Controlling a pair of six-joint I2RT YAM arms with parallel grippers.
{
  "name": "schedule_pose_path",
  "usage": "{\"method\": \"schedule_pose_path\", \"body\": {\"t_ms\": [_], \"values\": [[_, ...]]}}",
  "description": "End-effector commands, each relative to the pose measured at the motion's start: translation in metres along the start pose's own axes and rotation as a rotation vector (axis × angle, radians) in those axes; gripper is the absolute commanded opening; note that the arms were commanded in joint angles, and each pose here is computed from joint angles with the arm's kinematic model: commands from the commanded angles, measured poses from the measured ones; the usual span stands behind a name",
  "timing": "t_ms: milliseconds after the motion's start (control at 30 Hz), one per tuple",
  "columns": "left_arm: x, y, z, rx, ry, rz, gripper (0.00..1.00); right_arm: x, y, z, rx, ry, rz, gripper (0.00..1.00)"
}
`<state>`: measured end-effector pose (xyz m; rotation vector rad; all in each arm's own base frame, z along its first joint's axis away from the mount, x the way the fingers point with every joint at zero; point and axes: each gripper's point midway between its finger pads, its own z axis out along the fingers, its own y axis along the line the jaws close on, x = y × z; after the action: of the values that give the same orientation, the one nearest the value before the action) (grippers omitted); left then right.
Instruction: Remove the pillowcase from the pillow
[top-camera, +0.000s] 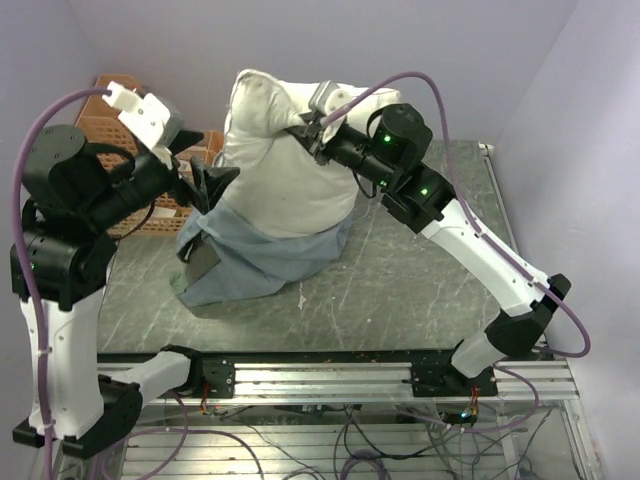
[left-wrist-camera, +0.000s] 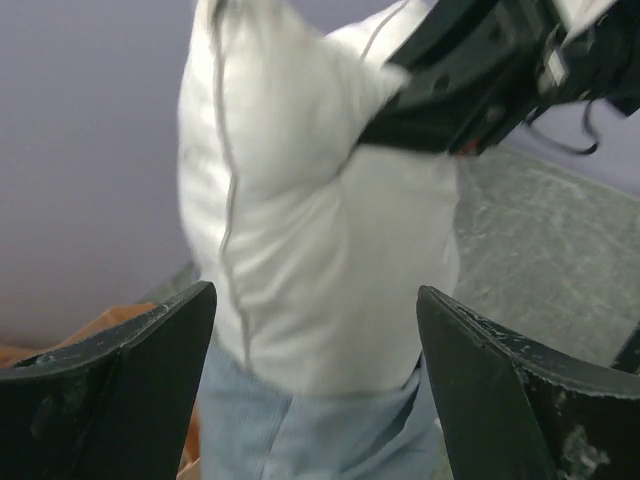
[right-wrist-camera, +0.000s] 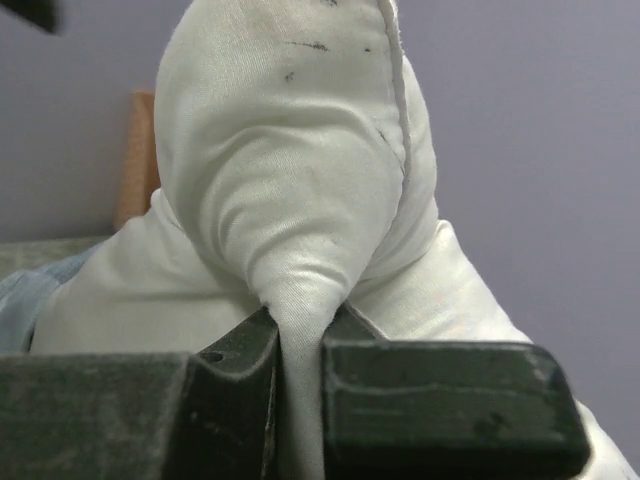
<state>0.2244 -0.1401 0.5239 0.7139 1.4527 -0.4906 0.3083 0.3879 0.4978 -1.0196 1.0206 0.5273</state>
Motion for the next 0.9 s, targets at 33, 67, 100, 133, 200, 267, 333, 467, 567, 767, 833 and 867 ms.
{"method": "schedule_pose_path", "body": {"t_ms": [33,67,100,133,200,267,333,467,567,767,833,867], "values": [[0.047,0.03,-0.023,-0.203,0.156,0.097,0.9,-0.04,-0.062,-0.031,0.273,-0.118,0.032,0.0],[0.064,0.032,-0.026,-0.216,0.213,0.102,0.89,-0.041,-0.064,-0.035,0.277,-0.13,0.029,0.0],[0.081,0.033,-0.03,-0.225,0.267,0.114,0.88,-0.043,-0.064,-0.04,0.275,-0.143,0.024,0.0],[0.099,0.034,-0.035,-0.234,0.322,0.118,0.86,-0.043,-0.06,-0.044,0.258,-0.153,0.025,0.0],[0.131,0.034,-0.042,-0.244,0.411,0.119,0.84,-0.05,-0.058,-0.054,0.24,-0.189,0.026,0.0],[0.159,0.03,-0.048,-0.236,0.473,0.119,0.82,-0.052,-0.061,-0.063,0.245,-0.197,0.035,0.0],[0.186,0.027,-0.05,-0.222,0.524,0.114,0.8,-0.053,-0.066,-0.069,0.253,-0.201,0.048,0.0],[0.221,0.022,-0.044,-0.194,0.574,0.085,0.75,-0.056,-0.07,-0.076,0.259,-0.209,0.07,0.0],[0.229,0.008,-0.036,-0.127,0.548,0.043,0.75,-0.054,-0.071,-0.077,0.265,-0.195,0.086,0.0],[0.231,0.008,-0.017,-0.127,0.442,0.026,0.85,-0.049,-0.065,-0.076,0.244,-0.186,0.108,0.0],[0.228,0.021,-0.011,-0.184,0.419,0.03,0.85,-0.048,-0.063,-0.075,0.232,-0.187,0.118,0.0],[0.227,0.026,-0.008,-0.208,0.409,0.028,0.84,-0.048,-0.062,-0.076,0.228,-0.189,0.124,0.0]]}}
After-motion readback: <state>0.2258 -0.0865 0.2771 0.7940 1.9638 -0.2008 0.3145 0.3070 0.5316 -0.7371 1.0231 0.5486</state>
